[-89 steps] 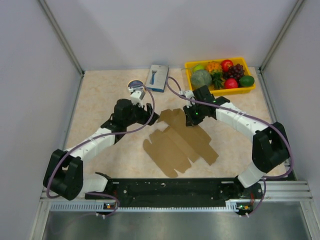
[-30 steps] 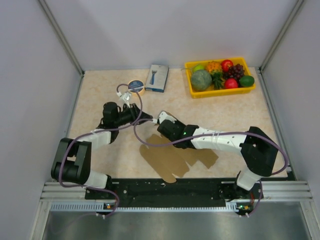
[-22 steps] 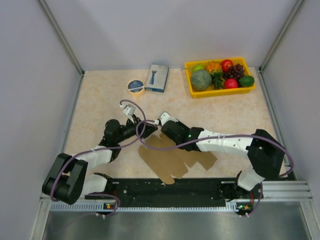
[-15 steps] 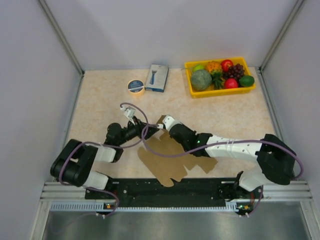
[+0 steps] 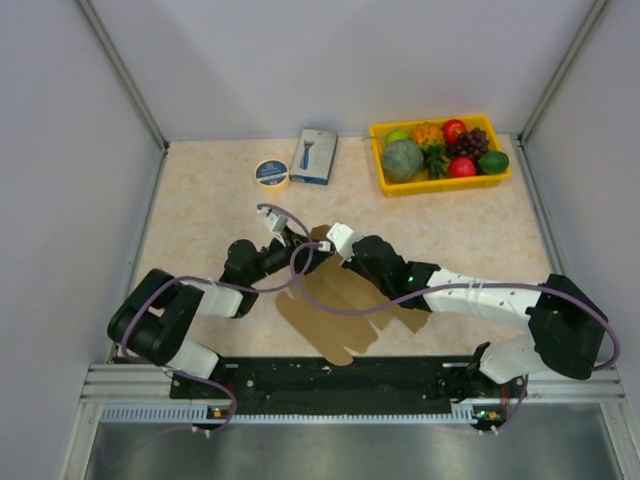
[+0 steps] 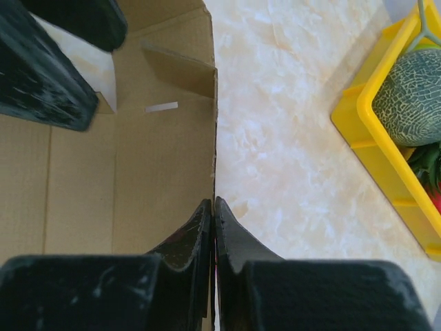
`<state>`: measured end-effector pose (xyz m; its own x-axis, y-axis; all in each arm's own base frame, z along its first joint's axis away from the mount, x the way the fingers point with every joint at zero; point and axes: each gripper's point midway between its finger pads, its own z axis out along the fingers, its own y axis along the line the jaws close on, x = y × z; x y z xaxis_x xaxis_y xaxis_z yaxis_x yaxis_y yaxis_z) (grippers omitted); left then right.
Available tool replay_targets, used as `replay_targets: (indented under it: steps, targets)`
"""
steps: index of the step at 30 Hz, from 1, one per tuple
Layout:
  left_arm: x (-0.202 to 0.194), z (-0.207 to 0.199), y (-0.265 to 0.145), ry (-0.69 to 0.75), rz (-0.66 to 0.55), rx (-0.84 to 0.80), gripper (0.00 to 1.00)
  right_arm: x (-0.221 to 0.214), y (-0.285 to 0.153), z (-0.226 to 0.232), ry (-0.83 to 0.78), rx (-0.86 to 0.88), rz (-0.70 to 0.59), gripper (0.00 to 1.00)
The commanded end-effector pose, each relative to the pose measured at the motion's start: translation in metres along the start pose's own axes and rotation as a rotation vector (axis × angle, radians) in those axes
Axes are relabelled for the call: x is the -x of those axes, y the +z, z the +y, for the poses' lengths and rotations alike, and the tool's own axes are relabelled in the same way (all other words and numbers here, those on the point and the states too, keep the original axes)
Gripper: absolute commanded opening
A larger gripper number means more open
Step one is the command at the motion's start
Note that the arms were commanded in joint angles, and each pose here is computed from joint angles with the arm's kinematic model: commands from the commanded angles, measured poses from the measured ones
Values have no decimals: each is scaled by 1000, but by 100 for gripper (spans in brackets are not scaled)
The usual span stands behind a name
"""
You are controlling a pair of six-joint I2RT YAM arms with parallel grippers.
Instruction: Fold the paper box
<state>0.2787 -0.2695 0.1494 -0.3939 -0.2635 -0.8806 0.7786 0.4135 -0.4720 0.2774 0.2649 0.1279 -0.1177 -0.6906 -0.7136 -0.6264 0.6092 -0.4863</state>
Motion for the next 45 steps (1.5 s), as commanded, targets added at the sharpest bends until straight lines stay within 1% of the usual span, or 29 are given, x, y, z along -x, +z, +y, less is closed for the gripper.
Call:
replay_targets:
  steps: [1,2,3,4,5,6,7,8,9,10,11,12,14,16,17,18,19,20,21,22,23,26,29,32,35,38,39,41,45]
  targets:
    - [34,-20,-8,52,-82,-21,52,23,1,-20,-54,-12,-112,2]
    - [30,-19,-12,-22,-67,7,53,25,3,-25,-70,-29,-118,2]
    - [40,-15,-17,-60,-102,64,54,25,4,-25,-129,-17,-124,1]
    - [40,-12,-19,-116,-100,98,55,27,5,-21,-168,2,-143,1]
    - [33,-11,-23,-212,-68,125,55,31,6,-15,-198,32,-183,0]
    - [47,-17,-26,-225,-91,115,55,33,7,-15,-232,31,-202,0]
    - [50,-22,-28,-241,-84,105,55,32,9,-14,-252,35,-201,0]
    - [43,-21,-30,-261,-39,131,57,32,9,-5,-281,77,-219,0]
    - [63,-31,-28,-221,-52,112,57,35,9,-4,-314,84,-239,0]
    - [67,-33,-28,-191,-35,114,57,35,10,-1,-329,94,-248,0]
    - [73,-29,-28,-108,-25,145,57,37,10,0,-339,100,-261,0]
    - [73,-22,-33,-120,28,223,57,37,10,2,-379,117,-269,0]
    - [82,-3,-40,-67,48,319,61,33,7,15,-457,175,-309,0]
    - [88,3,-38,-94,99,311,64,41,6,13,-539,147,-369,0]
    - [91,2,-39,-136,124,260,64,38,9,13,-560,139,-364,0]
    - [92,8,-30,-169,154,239,71,38,10,11,-584,131,-361,0]
    - [90,9,-27,-191,186,213,73,41,11,8,-591,112,-363,0]
    - [83,1,-23,-201,242,138,74,40,12,8,-608,103,-365,0]
    - [79,11,-12,-236,288,133,75,40,13,8,-616,97,-370,2]
    - [70,17,-10,-270,333,142,69,46,13,2,-610,56,-383,4]
    - [65,27,-3,-303,371,150,66,44,14,2,-621,49,-380,5]
    - [48,25,13,-321,430,116,62,44,12,-4,-615,-5,-383,8]
    - [25,29,28,-288,480,143,59,43,11,-5,-608,-32,-385,9]
    - [7,33,33,-314,528,153,55,38,13,-2,-623,-47,-376,9]
    - [2,37,28,-281,534,185,55,40,12,-1,-620,-54,-383,4]
    - [16,36,21,-213,444,193,58,40,11,0,-608,-46,-389,1]
    - [22,34,21,-192,423,184,61,39,10,-1,-604,-52,-389,1]
    - [24,31,17,-150,414,182,63,39,8,-2,-591,-63,-397,1]
    - [24,30,9,-93,402,185,60,41,4,-6,-553,-78,-424,1]
